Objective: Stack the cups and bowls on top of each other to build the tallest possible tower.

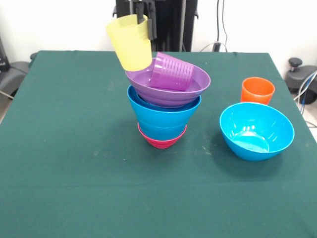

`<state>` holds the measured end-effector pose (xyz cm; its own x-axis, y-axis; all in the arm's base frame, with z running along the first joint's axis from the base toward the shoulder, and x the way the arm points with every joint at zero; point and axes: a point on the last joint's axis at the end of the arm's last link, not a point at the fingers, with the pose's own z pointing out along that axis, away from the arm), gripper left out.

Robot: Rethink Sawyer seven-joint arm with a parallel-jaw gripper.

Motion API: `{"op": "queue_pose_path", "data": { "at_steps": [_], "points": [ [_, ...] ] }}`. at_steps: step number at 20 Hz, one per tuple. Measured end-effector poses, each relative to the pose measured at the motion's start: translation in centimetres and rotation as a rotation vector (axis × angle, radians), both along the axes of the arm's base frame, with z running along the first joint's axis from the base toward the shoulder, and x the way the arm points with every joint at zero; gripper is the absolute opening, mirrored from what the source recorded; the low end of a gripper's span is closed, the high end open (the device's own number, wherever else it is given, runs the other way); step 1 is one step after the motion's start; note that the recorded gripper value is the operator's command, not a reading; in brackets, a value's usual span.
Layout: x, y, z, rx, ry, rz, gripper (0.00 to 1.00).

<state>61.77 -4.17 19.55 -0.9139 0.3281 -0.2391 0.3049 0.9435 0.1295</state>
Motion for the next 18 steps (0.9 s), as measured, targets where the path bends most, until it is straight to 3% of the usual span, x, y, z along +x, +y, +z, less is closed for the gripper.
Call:
{"op": "queue_pose_path", "data": {
  "at_steps": [11, 18],
  "points": [
    [-0.5, 3.1, -1.5, -0.015, 0.0, 0.036, 0.0],
    [-0.6, 2.7, -1.3, -0.026, -0.006, 0.028, 0.0]
  ]
}}
